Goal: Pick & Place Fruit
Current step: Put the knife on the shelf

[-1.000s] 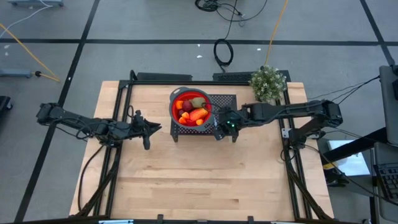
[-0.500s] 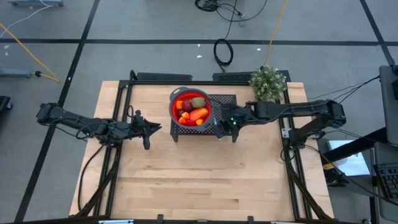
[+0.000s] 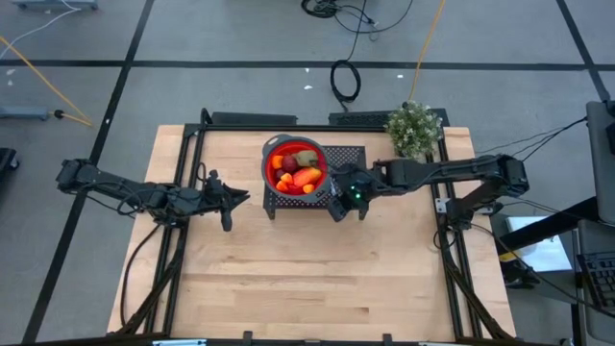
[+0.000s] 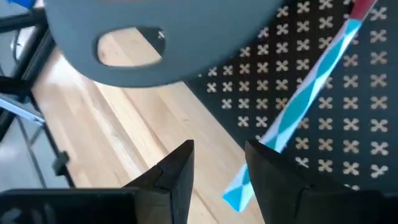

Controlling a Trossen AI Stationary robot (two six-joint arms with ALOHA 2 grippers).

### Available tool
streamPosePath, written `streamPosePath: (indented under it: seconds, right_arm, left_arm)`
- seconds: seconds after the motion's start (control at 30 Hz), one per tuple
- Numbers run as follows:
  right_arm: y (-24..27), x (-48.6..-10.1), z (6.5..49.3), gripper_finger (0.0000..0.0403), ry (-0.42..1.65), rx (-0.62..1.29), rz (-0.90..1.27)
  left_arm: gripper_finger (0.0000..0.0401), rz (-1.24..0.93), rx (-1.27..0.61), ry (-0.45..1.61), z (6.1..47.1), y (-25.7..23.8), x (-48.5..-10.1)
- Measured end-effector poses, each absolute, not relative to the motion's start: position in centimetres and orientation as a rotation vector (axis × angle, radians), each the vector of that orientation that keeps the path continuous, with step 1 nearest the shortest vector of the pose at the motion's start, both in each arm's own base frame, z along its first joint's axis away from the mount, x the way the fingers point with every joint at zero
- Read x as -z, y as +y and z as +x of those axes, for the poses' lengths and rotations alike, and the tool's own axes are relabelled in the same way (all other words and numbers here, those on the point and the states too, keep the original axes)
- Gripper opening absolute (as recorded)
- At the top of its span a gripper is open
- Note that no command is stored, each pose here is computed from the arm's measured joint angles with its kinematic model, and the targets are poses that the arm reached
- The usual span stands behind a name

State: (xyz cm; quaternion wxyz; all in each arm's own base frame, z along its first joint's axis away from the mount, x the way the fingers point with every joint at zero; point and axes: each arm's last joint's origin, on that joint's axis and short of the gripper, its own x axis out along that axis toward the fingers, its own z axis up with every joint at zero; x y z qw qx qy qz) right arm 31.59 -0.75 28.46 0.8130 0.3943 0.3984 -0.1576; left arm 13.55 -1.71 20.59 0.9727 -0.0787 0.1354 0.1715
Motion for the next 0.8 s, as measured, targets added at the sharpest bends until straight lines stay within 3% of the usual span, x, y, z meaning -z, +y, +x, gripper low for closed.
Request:
streamPosePath:
  seconds: [0.17,0.53,0.8]
  right_arm:
    - [-0.8,-28.6,31.6,0.012,0.839,0.321,0.822]
    - [-0.8,-28.8,31.9,0.0035,0.812,0.287,0.79]
    - [-0.7,-27.7,32.5,0.0018,0.858,0.26,0.757]
  left_arm:
    - [0.0051,-0.16,-0.346,0.274,13.6,-1.7,-20.6]
    - [0.0051,-0.16,-0.346,0.273,13.6,-1.7,-20.6]
    - [0.0051,-0.16,-0.347,0.273,13.6,-1.7,-20.6]
